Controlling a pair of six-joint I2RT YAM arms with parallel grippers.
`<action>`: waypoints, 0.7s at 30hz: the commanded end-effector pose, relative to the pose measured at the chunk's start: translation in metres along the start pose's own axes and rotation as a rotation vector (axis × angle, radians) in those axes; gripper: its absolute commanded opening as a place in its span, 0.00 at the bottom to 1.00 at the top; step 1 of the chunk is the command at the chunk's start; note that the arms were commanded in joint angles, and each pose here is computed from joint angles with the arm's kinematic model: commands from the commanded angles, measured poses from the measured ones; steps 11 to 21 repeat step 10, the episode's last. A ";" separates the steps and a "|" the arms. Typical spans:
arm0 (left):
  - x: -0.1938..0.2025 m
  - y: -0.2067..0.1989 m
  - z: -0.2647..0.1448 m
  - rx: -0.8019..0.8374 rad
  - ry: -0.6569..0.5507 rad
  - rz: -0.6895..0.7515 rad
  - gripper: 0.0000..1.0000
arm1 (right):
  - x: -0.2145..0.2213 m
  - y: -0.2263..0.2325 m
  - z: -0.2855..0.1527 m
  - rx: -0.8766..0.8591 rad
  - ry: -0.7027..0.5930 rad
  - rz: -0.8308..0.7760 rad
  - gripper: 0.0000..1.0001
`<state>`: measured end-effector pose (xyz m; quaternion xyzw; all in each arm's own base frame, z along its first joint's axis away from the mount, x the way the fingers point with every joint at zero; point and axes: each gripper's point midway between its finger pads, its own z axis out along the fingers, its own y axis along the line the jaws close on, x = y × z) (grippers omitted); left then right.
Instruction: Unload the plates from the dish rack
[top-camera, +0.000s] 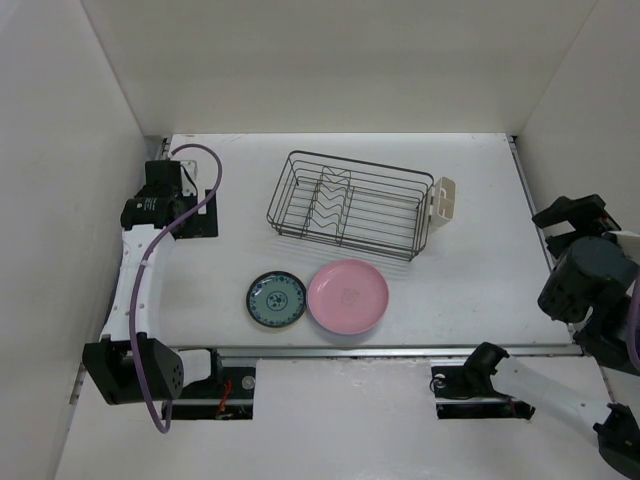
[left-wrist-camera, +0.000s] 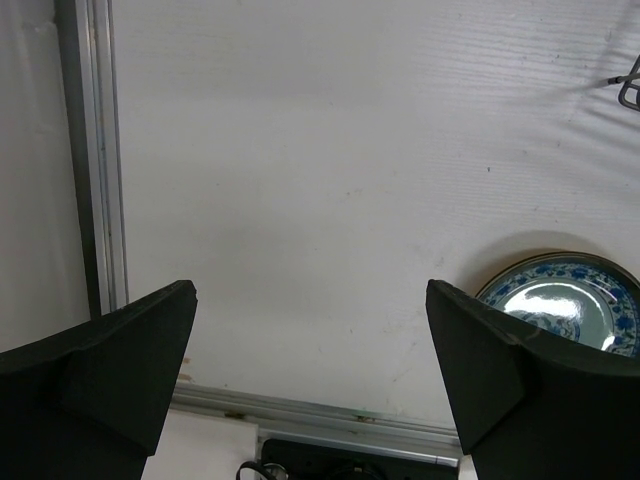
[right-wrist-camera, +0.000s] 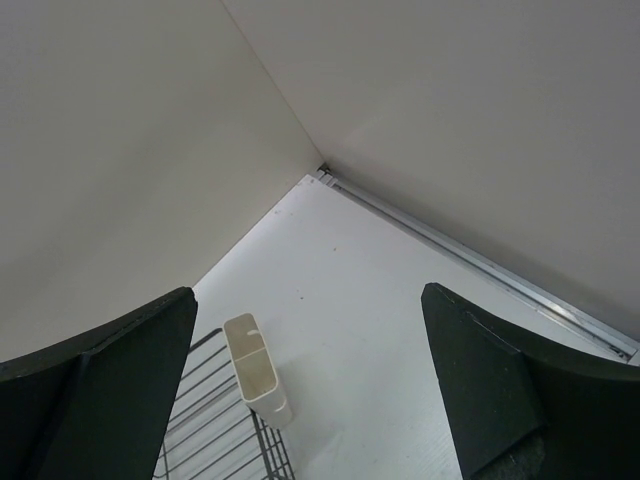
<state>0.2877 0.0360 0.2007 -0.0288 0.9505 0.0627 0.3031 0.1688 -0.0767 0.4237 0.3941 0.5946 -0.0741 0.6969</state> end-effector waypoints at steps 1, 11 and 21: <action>0.001 -0.001 -0.006 0.007 -0.028 -0.014 0.99 | 0.007 0.012 0.000 -0.028 0.021 -0.028 1.00; 0.000 0.000 -0.008 0.006 -0.037 -0.015 0.99 | 0.022 0.028 0.001 -0.059 0.049 -0.072 1.00; 0.000 0.000 -0.008 0.006 -0.037 -0.015 0.99 | 0.022 0.028 0.001 -0.059 0.049 -0.072 1.00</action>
